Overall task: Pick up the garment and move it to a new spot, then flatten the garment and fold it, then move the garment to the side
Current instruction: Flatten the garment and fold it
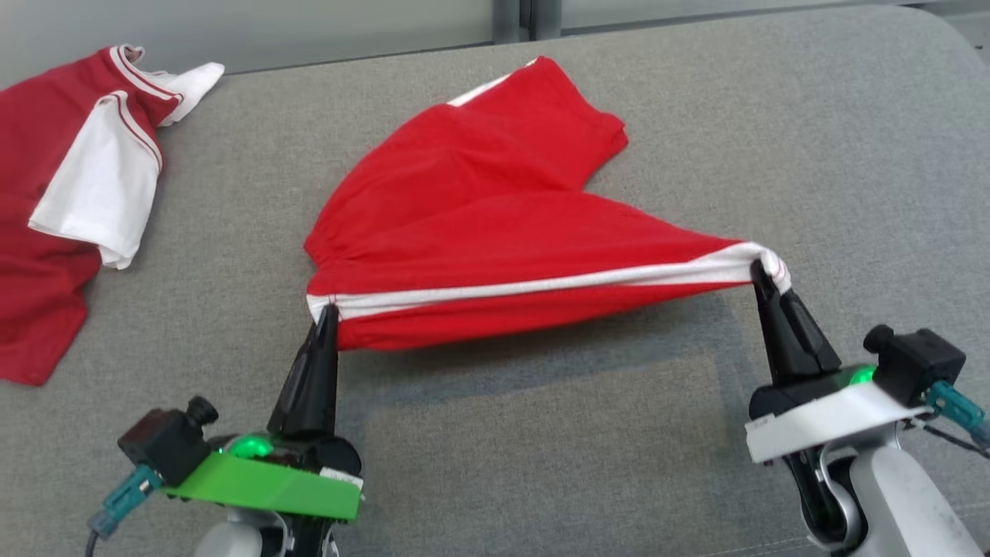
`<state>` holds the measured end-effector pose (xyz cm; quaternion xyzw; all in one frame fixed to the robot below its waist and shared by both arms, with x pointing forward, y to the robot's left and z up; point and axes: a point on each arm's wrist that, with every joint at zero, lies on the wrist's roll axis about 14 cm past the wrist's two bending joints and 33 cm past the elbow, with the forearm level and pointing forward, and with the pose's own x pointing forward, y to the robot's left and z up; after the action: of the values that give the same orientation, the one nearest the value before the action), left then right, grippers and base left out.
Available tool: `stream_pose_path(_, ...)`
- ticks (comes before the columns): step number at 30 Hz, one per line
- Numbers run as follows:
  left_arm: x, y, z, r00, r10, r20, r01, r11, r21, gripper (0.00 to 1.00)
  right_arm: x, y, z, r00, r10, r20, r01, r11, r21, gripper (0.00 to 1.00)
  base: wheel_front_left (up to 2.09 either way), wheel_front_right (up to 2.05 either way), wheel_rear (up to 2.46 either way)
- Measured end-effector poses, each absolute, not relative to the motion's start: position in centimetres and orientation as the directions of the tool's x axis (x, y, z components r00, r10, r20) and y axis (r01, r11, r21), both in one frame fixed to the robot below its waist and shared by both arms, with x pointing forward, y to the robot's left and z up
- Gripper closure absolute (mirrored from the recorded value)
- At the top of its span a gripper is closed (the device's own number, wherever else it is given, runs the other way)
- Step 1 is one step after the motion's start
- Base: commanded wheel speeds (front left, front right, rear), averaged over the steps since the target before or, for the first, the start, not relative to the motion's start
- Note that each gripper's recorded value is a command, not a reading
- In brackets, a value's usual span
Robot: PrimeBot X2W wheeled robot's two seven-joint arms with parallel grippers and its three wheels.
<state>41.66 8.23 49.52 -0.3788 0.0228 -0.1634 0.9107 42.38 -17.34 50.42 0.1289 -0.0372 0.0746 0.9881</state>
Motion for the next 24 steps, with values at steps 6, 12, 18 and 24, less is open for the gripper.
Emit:
stream_pose_path(6,37.8,9.1,50.1,0.962,-0.26,0.083,0.239,0.654,-0.717,1.0,38.2,-17.6,51.1,0.988,0.111,0.107,-0.136,0.954,0.268,1.0,0.0,0.0,0.0)
stream_pose_path(12,35.5,9.0,51.5,0.962,-0.246,0.119,0.255,0.651,-0.715,1.0,35.4,-18.0,52.2,0.986,0.091,0.136,-0.126,0.955,0.27,1.0,0.0,0.0,0.0)
stream_pose_path(18,34.3,8.8,52.9,0.954,-0.254,0.157,0.289,0.65,-0.703,1.0,33.7,-18.1,53.6,0.983,0.08,0.167,-0.122,0.957,0.263,1.0,0.0,0.0,0.0)
stream_pose_path(24,33.4,8.8,52.3,0.958,-0.254,0.135,0.272,0.646,-0.713,1.0,33.4,-18.2,53.7,0.986,0.084,0.143,-0.119,0.96,0.254,1.0,0.0,0.0,0.0)
